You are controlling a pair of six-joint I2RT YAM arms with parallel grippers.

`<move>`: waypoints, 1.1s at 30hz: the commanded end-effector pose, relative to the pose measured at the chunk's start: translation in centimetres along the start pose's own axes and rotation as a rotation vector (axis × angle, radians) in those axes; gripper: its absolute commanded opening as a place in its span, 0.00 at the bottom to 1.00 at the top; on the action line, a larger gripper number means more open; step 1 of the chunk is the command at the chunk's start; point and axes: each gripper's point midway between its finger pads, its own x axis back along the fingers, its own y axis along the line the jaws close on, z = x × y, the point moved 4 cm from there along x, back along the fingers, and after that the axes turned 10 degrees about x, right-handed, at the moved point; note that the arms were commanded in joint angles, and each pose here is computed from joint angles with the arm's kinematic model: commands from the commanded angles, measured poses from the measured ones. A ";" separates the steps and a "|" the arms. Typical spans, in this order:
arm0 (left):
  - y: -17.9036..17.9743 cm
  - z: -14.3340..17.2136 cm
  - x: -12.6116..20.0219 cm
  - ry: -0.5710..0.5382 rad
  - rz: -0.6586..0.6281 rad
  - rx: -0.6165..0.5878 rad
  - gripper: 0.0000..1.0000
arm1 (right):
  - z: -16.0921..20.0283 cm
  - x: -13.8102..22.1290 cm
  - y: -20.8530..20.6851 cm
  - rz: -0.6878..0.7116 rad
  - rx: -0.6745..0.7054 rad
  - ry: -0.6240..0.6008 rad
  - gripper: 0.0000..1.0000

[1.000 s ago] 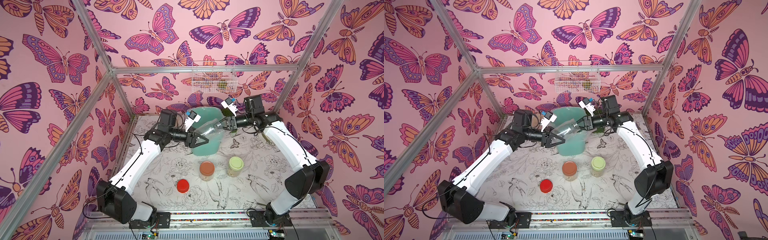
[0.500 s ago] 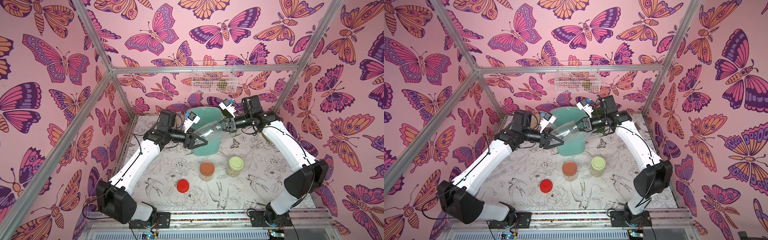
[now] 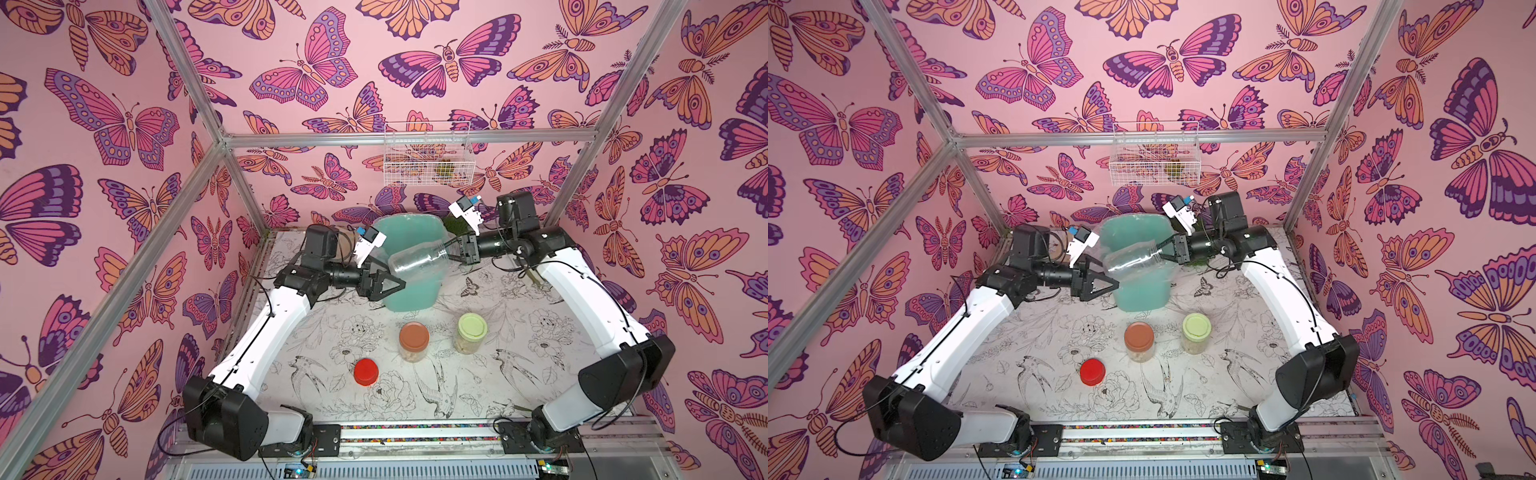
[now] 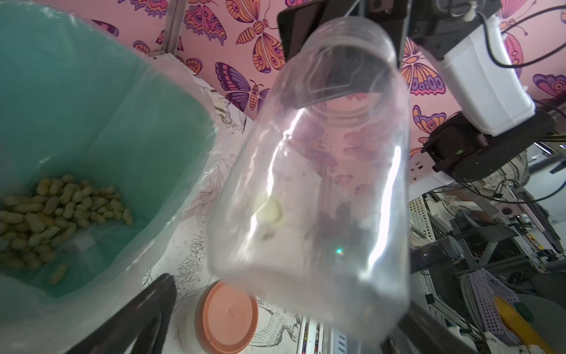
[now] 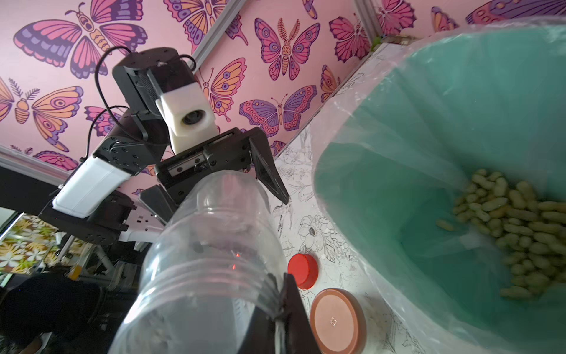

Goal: Empty moldy peanuts from jars
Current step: Place the jar at the center of the board.

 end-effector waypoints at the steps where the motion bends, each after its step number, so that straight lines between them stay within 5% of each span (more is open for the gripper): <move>1: 0.6 1.0 0.8 0.002 -0.049 0.018 1.00 | -0.1 1.0 0.9 0.047 0.034 0.000 0.00; 10: 2.8 0.1 6.8 -0.184 -0.259 0.028 1.00 | 1.4 1.1 3.5 0.238 0.202 0.211 0.00; 21: 11.9 -0.5 14.9 -0.480 -0.847 0.259 1.00 | 4.5 -5.7 5.4 0.421 0.451 0.578 0.00; 33: 16.3 3.1 17.7 -0.513 -1.071 0.356 1.00 | 7.6 -14.5 5.8 0.470 0.549 0.732 0.00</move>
